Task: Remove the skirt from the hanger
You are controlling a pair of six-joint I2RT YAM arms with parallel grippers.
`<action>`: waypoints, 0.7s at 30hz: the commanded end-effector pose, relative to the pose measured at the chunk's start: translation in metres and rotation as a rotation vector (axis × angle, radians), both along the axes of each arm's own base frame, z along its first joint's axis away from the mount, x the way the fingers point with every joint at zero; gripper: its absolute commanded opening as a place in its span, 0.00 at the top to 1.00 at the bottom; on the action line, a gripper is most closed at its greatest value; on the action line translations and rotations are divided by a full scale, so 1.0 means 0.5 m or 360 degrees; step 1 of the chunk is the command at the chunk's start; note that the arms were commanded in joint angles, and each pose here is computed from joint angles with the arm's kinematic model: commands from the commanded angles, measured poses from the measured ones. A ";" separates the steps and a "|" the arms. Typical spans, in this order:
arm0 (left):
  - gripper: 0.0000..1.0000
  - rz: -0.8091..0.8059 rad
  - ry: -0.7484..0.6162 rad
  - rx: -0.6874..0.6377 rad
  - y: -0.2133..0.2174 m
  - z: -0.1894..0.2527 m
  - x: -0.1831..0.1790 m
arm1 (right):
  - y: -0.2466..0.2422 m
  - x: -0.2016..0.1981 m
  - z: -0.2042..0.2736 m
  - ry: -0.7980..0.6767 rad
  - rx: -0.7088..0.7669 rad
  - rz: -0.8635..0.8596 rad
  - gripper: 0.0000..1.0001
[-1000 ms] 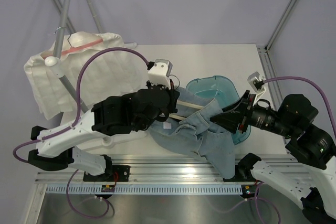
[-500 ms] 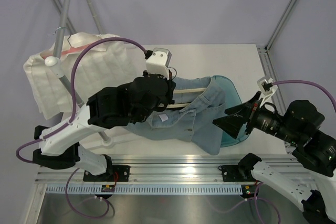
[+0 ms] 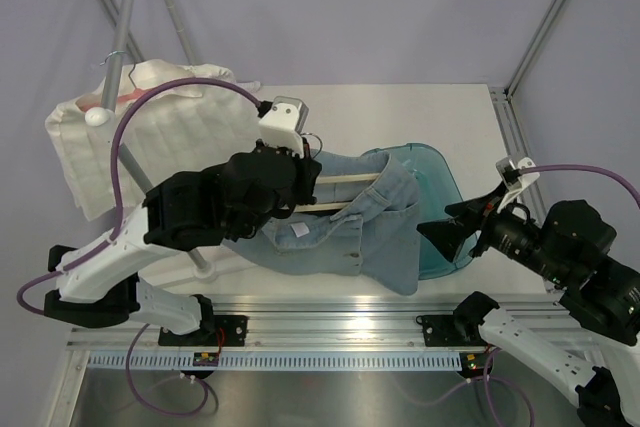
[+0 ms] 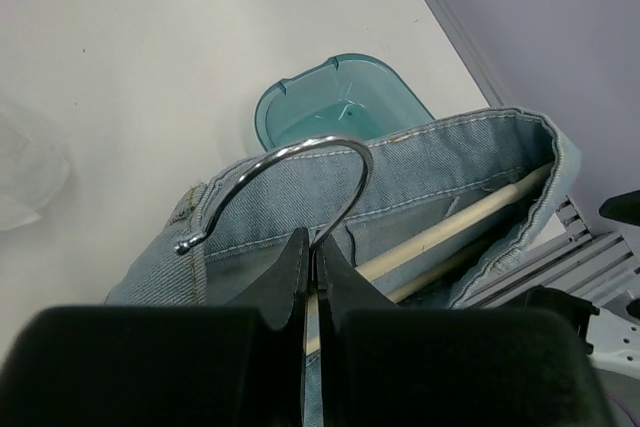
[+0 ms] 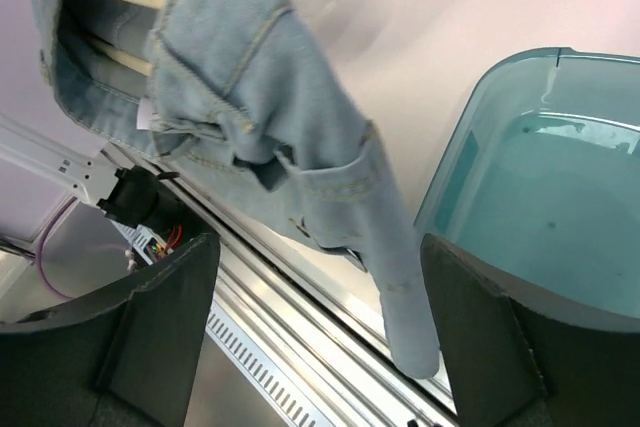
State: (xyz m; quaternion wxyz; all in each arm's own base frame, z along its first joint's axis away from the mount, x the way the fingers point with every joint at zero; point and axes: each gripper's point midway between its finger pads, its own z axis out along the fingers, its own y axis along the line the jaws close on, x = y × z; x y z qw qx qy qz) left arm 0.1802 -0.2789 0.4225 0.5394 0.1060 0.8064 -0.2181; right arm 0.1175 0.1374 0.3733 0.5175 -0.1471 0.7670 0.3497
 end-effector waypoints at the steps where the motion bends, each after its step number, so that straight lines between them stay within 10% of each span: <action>1: 1.00 -0.0001 -0.0054 -0.0315 0.032 0.082 -0.010 | 0.015 0.045 -0.009 -0.0059 -0.0110 -0.0019 0.14; 5: 1.00 -0.0013 -0.0048 -0.0332 0.050 0.082 -0.018 | 0.042 0.077 -0.035 -0.0032 -0.0137 -0.0006 0.35; 13: 1.00 -0.0018 -0.0062 -0.0337 0.058 0.088 -0.020 | 0.109 0.037 -0.058 0.0008 0.0000 0.0322 0.31; 18: 1.00 0.0003 -0.0073 -0.0327 0.064 0.088 -0.017 | 0.099 0.044 -0.076 0.0084 -0.0045 0.0256 1.00; 21: 1.00 0.0054 -0.0092 -0.0308 0.081 0.088 -0.011 | 0.073 0.046 -0.077 0.0096 -0.0040 0.0134 1.00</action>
